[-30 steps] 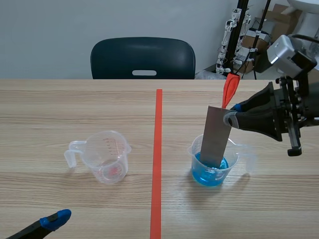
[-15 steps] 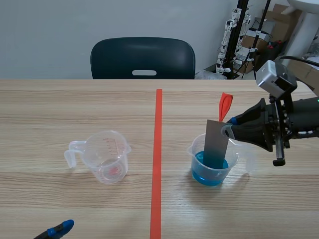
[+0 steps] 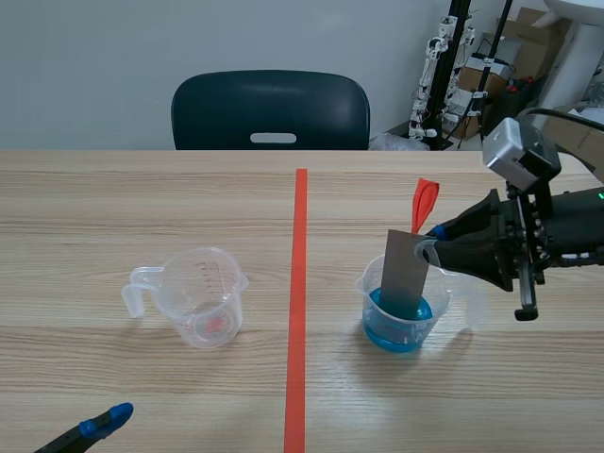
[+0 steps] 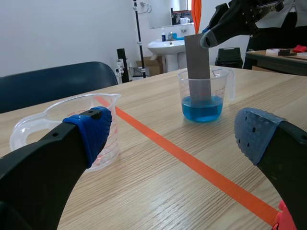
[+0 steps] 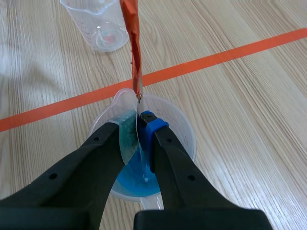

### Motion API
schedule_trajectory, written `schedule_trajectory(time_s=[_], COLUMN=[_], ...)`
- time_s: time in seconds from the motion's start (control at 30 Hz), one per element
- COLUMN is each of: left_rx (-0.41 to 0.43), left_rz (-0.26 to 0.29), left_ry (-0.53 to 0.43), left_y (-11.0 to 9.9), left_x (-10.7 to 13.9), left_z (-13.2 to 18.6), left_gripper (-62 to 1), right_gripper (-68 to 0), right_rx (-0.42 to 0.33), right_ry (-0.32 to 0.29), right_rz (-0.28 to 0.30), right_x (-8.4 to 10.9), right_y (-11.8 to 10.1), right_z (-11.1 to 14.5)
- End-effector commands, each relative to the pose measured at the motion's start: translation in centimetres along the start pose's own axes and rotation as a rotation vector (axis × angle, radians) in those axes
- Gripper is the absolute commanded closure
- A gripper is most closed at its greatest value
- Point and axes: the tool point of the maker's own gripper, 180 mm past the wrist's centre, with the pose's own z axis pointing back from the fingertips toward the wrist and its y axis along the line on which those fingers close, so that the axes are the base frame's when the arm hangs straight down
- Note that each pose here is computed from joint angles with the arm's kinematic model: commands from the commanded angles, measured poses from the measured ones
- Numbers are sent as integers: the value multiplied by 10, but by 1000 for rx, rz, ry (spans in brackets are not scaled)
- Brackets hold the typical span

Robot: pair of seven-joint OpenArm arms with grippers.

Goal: Do the redox reaction experiment. lower the plate into the blue solution

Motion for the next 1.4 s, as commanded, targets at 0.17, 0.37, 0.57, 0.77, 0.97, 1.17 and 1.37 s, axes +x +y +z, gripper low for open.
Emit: schedule_trajectory(time_s=[0.17,0.37,0.57,0.77,0.97,1.17,1.37], left_rx=[3,2,2,3,3,3,3], left_rz=[45,56,57,82,81,81,81], left_ry=[-38,-38,-38,-38,-38,-38,-38], left_y=[0,0,0,0,0,0,0], left_x=[9,9,9,9,9,9,9], left_z=[0,0,0,0,0,0,0], left_gripper=[-536,-536,-536,-536,-536,-536,-536], right_gripper=[-6,-6,-6,-6,-6,-6,-6], right_rx=[-20,3,39,51,34,13,-30], right_ry=[-40,-61,-83,-98,-153,-140,-142], right_rz=[34,46,54,45,48,71,84], right_x=[17,15,10,6,15,12,9], right_y=[-9,0,13,20,17,13,4], right_z=[11,10,10,12,23,27,31])
